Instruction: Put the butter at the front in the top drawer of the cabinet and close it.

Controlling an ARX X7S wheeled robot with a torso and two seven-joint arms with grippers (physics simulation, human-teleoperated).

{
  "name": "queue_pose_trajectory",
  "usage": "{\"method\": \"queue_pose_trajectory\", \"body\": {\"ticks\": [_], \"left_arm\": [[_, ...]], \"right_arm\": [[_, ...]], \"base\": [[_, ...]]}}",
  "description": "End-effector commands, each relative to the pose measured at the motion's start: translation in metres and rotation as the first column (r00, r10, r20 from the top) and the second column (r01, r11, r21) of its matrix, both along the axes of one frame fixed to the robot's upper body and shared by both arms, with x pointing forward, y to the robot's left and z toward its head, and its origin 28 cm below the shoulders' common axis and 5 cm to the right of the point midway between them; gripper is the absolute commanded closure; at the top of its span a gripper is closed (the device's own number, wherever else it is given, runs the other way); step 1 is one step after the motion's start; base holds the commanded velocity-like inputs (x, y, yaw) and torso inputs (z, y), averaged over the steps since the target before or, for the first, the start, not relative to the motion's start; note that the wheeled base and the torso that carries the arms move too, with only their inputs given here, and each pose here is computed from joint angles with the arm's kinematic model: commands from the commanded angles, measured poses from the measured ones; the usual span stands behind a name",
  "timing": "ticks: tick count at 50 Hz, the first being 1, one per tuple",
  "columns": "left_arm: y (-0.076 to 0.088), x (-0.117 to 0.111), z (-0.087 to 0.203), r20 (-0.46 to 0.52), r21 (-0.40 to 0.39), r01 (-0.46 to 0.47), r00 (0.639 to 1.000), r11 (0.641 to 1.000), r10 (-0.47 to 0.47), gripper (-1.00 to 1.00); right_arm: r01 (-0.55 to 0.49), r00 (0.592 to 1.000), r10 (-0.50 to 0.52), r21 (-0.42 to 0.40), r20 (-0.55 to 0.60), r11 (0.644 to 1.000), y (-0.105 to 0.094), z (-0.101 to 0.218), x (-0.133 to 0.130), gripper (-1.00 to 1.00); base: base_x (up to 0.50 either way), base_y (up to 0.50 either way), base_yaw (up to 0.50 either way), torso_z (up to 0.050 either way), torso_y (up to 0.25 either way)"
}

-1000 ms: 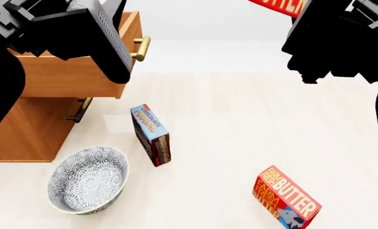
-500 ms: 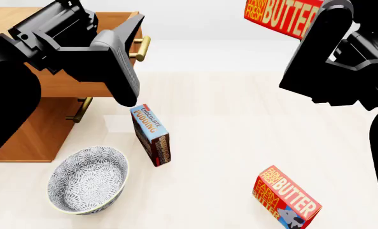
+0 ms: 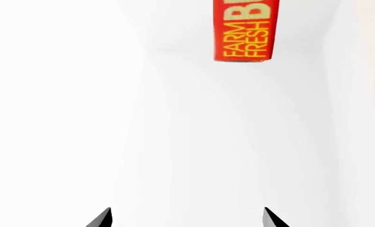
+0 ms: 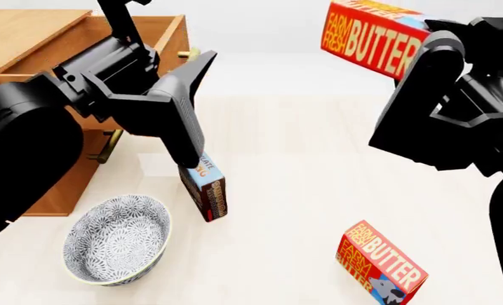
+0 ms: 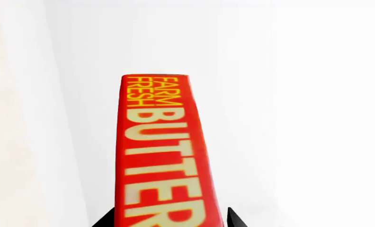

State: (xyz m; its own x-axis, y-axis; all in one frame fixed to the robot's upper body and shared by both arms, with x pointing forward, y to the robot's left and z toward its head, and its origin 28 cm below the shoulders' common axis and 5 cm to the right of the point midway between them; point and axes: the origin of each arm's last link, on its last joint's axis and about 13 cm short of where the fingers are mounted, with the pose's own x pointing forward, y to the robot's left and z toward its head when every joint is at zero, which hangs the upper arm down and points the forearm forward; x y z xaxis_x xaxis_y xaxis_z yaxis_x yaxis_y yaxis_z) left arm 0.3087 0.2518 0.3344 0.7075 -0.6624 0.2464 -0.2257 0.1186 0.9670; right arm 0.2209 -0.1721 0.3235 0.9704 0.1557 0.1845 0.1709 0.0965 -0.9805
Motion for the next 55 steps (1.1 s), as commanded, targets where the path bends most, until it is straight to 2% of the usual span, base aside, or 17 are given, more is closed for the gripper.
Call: {"method": "queue_pose_trajectory", "body": {"ticks": [1,18,40,55], "left_arm": [[-0.008,0.003,-0.009,-0.049,0.011,0.051,0.997,0.999,-0.051,-1.0],[-0.017,0.005,-0.007,-0.064,0.015,0.104,0.993,0.994,-0.103,-1.0],[-0.031,0.02,-0.01,-0.066,-0.036,0.158,0.985,0.987,-0.16,-1.0],[-0.035,0.019,-0.021,-0.13,0.003,0.186,0.974,0.983,-0.184,-1.0]], "right_arm": [[0.011,0.985,-0.01,-0.009,0.172,1.0,0.0,0.014,-0.009,1.0],[-0.001,0.986,0.004,-0.019,0.165,1.0,0.002,0.013,-0.011,1.0],[-0.055,0.99,0.057,-0.019,0.129,0.998,0.009,0.005,-0.022,1.0],[-0.055,0.991,0.056,-0.013,0.124,0.998,0.009,0.006,-0.016,1.0]], "base": [[0.0,0.0,0.0,0.0,0.0],[0.0,0.0,0.0,0.001,0.001],[0.0,0.0,0.0,0.0,0.001],[0.0,0.0,0.0,0.001,0.001]]}}
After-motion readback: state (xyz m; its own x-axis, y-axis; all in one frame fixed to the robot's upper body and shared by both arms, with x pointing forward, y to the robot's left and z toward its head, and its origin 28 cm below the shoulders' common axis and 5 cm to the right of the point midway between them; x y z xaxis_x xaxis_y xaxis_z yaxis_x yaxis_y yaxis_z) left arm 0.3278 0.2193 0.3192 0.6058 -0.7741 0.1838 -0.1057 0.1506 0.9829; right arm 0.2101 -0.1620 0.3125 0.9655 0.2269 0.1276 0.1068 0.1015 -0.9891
